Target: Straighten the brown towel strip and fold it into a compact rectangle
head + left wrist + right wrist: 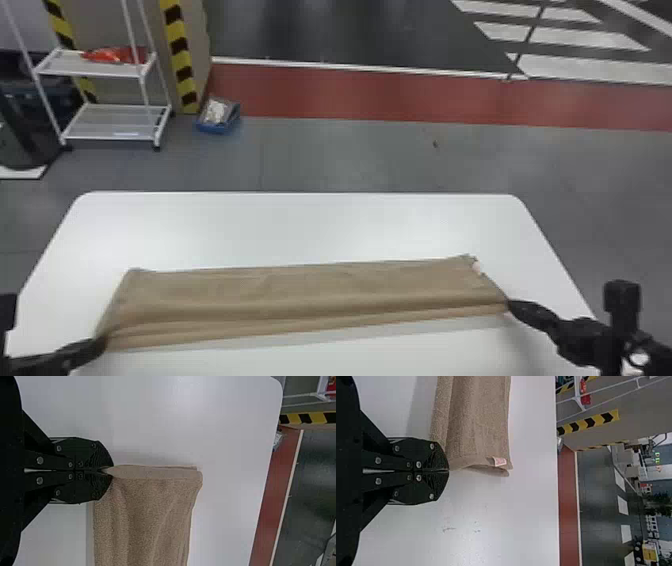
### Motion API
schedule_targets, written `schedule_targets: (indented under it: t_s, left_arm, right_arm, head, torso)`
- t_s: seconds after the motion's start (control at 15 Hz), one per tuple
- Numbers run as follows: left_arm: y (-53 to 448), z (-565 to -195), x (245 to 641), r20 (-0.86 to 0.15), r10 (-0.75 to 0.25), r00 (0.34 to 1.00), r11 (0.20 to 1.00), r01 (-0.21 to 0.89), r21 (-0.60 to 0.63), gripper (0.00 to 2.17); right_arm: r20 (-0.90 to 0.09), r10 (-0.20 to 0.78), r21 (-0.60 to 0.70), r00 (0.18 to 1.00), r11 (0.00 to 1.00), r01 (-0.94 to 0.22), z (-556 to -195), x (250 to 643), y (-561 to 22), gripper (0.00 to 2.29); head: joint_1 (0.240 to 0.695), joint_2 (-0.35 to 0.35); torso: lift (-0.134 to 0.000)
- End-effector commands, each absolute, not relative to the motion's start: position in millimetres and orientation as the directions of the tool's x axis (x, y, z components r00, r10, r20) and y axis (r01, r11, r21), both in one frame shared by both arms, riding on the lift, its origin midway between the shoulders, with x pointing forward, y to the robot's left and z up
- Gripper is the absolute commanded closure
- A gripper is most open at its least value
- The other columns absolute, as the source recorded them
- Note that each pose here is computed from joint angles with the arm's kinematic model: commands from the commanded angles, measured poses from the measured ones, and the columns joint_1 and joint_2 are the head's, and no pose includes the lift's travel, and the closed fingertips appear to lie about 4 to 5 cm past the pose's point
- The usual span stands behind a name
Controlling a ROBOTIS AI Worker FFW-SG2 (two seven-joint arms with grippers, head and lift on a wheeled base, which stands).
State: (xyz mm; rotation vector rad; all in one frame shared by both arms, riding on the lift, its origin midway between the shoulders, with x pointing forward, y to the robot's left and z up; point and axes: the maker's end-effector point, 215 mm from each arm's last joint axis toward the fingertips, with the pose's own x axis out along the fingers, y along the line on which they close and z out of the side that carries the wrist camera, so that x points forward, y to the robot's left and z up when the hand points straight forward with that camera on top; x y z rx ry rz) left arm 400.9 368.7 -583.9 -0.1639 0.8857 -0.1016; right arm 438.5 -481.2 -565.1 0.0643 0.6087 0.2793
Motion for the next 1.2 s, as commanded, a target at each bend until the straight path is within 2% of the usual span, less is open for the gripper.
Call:
schedule_targets:
  t_s: [0.0,0.07,0.13,0.2,0.53,0.67,0.8,0.87,1.0,1.13]
  left_arm:
    - [364.5,-583.7,396.9,-0.764,-0.159,0.626,0.982,0.021,-0.186,1.53]
    - [362.9,-582.5,396.8,-0.762,-0.157,0.628,0.983,0.022,-0.185,1.11]
    - [362.0,-581.8,395.5,-0.761,-0.158,0.629,0.983,0.025,-0.184,0.43]
    - [362.1,-578.8,395.2,-0.758,-0.156,0.633,0.983,0.027,-0.180,0.05]
    - [393.2,-553.2,384.7,-0.735,-0.088,0.672,0.992,-0.010,-0.128,0.02]
    - [395.8,-542.4,395.4,-0.700,-0.088,0.709,0.990,-0.013,-0.139,0.02]
    - [390.2,-527.9,416.0,-0.631,-0.098,0.769,0.986,-0.010,-0.166,0.02]
    - [383.7,-525.5,421.5,-0.611,-0.108,0.784,0.984,-0.001,-0.176,0.03]
    - [375.8,-522.3,431.2,-0.580,-0.121,0.805,0.983,0.015,-0.183,0.08]
    - [368.9,-522.4,439.9,-0.565,-0.130,0.815,0.981,0.023,-0.192,0.09]
  right_arm:
    - [-0.561,0.276,0.154,0.780,0.961,-0.229,-565.9,433.9,-478.4,1.40]
    - [-0.552,0.280,0.148,0.785,0.960,-0.238,-563.1,436.9,-472.7,1.11]
    - [-0.550,0.280,0.142,0.787,0.960,-0.243,-562.5,437.6,-470.3,0.51]
    - [-0.551,0.283,0.142,0.785,0.959,-0.246,-562.7,438.4,-467.7,0.03]
    - [-0.542,0.265,0.143,0.797,0.964,-0.223,-533.2,452.8,-474.3,0.05]
    - [-0.538,0.283,0.126,0.794,0.958,-0.257,-512.2,481.3,-461.2,0.06]
    - [-0.527,0.369,0.084,0.765,0.919,-0.385,-479.1,536.4,-410.9,0.07]
    - [-0.531,0.415,0.060,0.739,0.888,-0.456,-464.5,560.6,-384.4,0.08]
    - [-0.574,0.503,0.028,0.646,0.800,-0.599,-441.3,606.9,-327.9,0.21]
    - [-0.682,0.530,-0.024,0.504,0.673,-0.739,-431.3,640.0,-273.4,0.32]
  head:
    - [0.695,-0.151]
    - [0.695,-0.154]
    - [0.695,-0.153]
    - [0.695,-0.151]
    - [0.695,-0.129]
    - [0.695,-0.117]
    - [0.695,-0.101]
    - [0.695,-0.063]
    - [0.695,-0.022]
    - [0.695,0.025]
  torso:
    - [0.000]
    - [0.000]
    - [0.000]
    - [0.000]
    - [0.000]
    - [0.000]
    - [0.000]
    - [0.000]
    - [0.000]
    - [0.000]
